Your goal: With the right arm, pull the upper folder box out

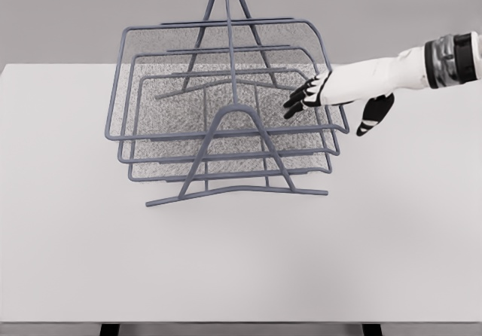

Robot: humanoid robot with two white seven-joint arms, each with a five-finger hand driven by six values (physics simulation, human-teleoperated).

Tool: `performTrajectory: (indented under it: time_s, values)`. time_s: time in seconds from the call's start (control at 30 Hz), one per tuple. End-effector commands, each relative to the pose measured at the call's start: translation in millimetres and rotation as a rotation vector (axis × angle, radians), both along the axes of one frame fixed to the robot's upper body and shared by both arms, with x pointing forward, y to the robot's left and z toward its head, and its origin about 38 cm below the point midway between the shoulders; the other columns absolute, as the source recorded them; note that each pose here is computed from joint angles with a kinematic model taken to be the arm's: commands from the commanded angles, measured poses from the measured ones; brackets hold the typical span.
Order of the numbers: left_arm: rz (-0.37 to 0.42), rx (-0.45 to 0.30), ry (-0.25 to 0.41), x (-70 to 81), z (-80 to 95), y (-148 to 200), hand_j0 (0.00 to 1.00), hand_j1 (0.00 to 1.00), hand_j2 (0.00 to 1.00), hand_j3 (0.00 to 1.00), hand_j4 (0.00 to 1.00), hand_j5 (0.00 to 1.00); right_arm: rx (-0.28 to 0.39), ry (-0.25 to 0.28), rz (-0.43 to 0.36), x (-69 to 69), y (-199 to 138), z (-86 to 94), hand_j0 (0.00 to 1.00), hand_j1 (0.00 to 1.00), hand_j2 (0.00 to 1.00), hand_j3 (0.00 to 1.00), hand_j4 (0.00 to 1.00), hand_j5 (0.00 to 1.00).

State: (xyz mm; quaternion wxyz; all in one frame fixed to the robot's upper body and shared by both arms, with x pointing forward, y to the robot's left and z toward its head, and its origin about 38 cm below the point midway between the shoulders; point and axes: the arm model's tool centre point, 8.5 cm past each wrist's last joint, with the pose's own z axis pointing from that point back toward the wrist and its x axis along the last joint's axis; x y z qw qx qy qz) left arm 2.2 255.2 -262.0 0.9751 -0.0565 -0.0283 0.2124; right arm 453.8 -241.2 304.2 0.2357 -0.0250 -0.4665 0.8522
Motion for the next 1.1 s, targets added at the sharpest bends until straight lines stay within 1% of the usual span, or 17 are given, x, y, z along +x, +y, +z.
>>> performTrajectory:
  time_s: [0.0, 0.07, 0.13, 0.3, 0.47, 0.5, 0.97, 1.07]
  values:
    - [-0.001, 0.000, 0.000, -0.2, 0.0, 0, 1.00, 1.00, 1.00, 1.00, 1.00, 1.00, -0.066, -0.024, 0.011, -0.8, -9, -7.0, 1.00, 1.00, 1.00, 1.00, 1.00, 1.00]
    - [-0.001, 0.000, 0.000, -0.2, 0.0, 0, 1.00, 1.00, 1.00, 1.00, 1.00, 1.00, -0.067, -0.015, 0.000, -2.3, -14, -10.6, 1.00, 1.00, 1.00, 1.00, 1.00, 1.00]
    - [-0.001, 0.000, 0.000, -0.2, 0.0, 0, 1.00, 1.00, 1.00, 1.00, 1.00, 1.00, -0.069, -0.016, -0.029, -3.3, -27, -9.9, 1.00, 1.00, 1.00, 1.00, 1.00, 1.00]
    - [0.001, 0.000, 0.000, -0.2, 0.0, 0, 1.00, 1.00, 1.00, 1.00, 1.00, 1.00, -0.072, -0.023, -0.072, -5.3, -47, -5.7, 1.00, 1.00, 1.00, 1.00, 1.00, 1.00]
    - [-0.001, 0.000, 0.000, -0.2, 0.0, 0, 1.00, 1.00, 1.00, 1.00, 1.00, 1.00, -0.076, -0.015, -0.089, -6.9, -55, -8.9, 1.00, 1.00, 1.00, 1.00, 1.00, 1.00]
    - [-0.001, 0.000, 0.000, -0.2, 0.0, 0, 1.00, 1.00, 1.00, 1.00, 1.00, 1.00, -0.079, -0.008, -0.106, -9.4, -63, -11.5, 1.00, 1.00, 1.00, 1.00, 1.00, 1.00]
    - [0.001, 0.000, 0.000, -0.2, 0.0, 0, 1.00, 1.00, 1.00, 1.00, 1.00, 1.00, -0.089, -0.006, -0.199, -16.8, -103, -9.3, 1.00, 1.00, 1.00, 1.00, 1.00, 1.00]
    - [-0.001, 0.000, 0.000, -0.2, 0.0, 0, 1.00, 1.00, 1.00, 1.00, 1.00, 1.00, -0.093, -0.004, -0.231, -15.0, -114, -10.1, 1.00, 1.00, 1.00, 1.00, 1.00, 1.00]
